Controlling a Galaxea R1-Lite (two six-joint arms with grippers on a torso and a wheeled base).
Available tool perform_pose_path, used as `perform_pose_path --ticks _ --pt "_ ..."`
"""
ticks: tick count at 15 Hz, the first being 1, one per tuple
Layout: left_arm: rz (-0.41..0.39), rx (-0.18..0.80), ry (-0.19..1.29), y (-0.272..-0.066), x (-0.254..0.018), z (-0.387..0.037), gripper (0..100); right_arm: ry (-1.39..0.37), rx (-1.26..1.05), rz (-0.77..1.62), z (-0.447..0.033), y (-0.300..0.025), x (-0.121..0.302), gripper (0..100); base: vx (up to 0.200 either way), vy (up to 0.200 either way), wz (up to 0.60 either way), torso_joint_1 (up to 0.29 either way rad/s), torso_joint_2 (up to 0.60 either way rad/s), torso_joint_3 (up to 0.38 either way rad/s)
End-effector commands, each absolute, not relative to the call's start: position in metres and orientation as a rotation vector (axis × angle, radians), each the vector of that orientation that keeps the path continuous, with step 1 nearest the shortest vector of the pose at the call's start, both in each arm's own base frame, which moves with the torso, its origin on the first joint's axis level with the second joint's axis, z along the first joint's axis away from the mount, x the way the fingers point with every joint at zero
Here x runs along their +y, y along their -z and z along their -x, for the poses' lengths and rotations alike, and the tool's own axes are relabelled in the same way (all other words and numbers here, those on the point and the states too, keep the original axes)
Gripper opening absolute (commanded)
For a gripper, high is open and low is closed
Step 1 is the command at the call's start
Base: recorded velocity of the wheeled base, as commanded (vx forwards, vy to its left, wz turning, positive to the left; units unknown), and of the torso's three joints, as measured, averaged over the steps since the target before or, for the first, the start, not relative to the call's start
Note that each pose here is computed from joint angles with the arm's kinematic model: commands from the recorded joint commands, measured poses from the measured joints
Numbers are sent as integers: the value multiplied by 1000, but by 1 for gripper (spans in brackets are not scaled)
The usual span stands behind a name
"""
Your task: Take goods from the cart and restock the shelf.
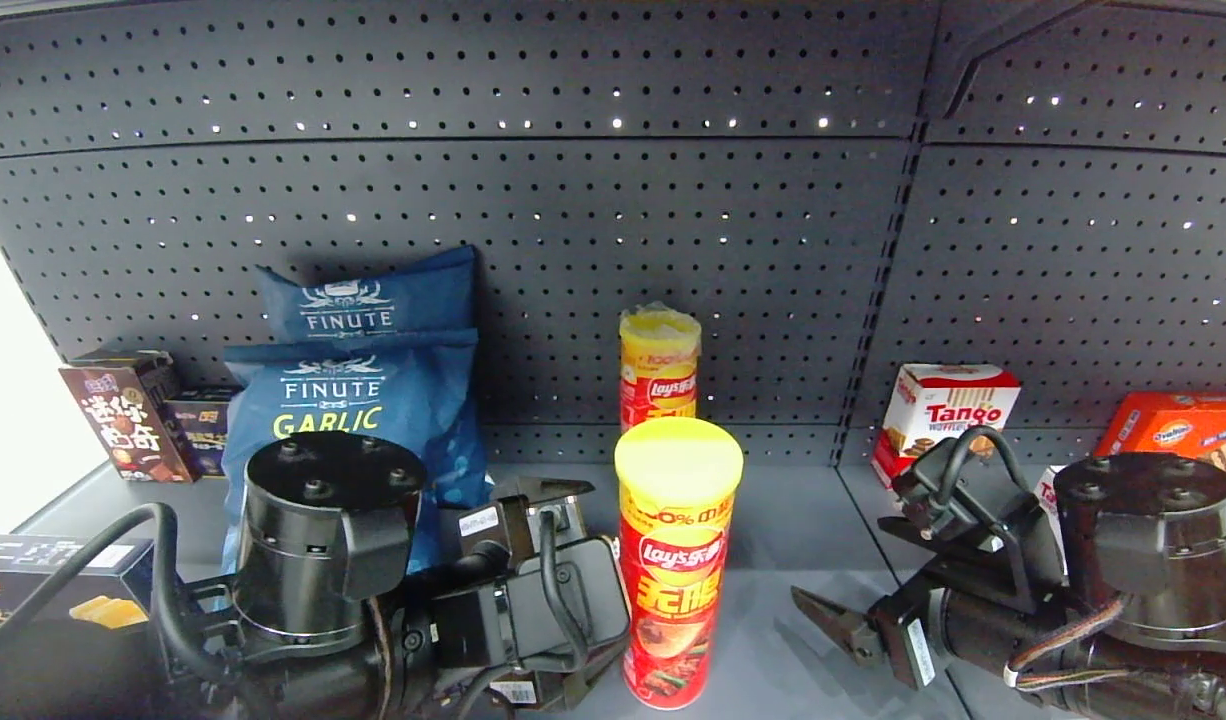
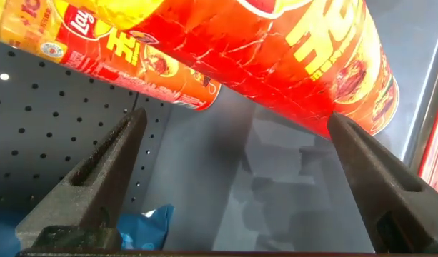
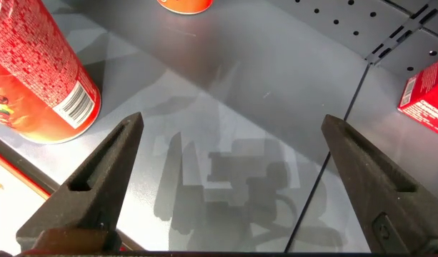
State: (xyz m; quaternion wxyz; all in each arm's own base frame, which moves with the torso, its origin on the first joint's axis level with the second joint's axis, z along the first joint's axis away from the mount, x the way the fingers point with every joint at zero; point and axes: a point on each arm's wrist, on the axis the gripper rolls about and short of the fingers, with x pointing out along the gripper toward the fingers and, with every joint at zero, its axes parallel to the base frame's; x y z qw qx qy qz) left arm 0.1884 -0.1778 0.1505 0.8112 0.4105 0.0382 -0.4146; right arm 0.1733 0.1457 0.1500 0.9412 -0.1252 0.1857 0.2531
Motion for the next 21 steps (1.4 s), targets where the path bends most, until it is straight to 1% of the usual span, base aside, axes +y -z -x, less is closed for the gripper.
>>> perform_pose_path --ticks 1,3,8,12,13,14,15,16,18,19,20,21 --pt "-880 90 889 -148 -179 -189 100 -517 379 256 -173 -150 146 100 0 0 0 0 0 0" --pt "-877 79 883 -148 -181 -192 100 -517 379 256 -173 -150 146 100 0 0 0 0 0 0" --pt "-883 103 890 -142 -177 -188 100 -517 376 255 -171 -150 144 100 0 0 0 0 0 0" --pt "-859 67 849 -156 -158 -176 100 -517 368 251 -169 -152 142 100 0 0 0 0 0 0" --pt "-843 49 805 -164 -148 -176 100 -515 347 241 -169 -158 142 100 0 0 0 0 0 0" --pt "-818 23 745 -176 -135 -178 100 -509 317 227 -169 -166 141 100 0 0 0 0 0 0" --pt "-791 8 703 -184 -127 -178 100 -500 251 194 -168 -183 139 100 0 0 0 0 0 0" --pt "-743 -11 650 -195 -117 -178 100 -465 204 167 -168 -197 132 100 0 0 0 0 0 0" --pt "-678 -29 557 -209 -99 -175 100 -397 146 138 -167 -211 114 100 0 0 0 0 0 0" --pt "-620 -38 452 -218 -76 -169 100 -310 88 105 -163 -224 92 100 0 0 0 0 0 0" --pt "-590 -37 387 -220 -62 -163 100 -249 51 88 -159 -232 77 100 0 0 0 0 0 0" --pt "-549 -29 305 -219 -43 -149 100 -151 2 70 -150 -240 54 100 0 0 0 0 0 0"
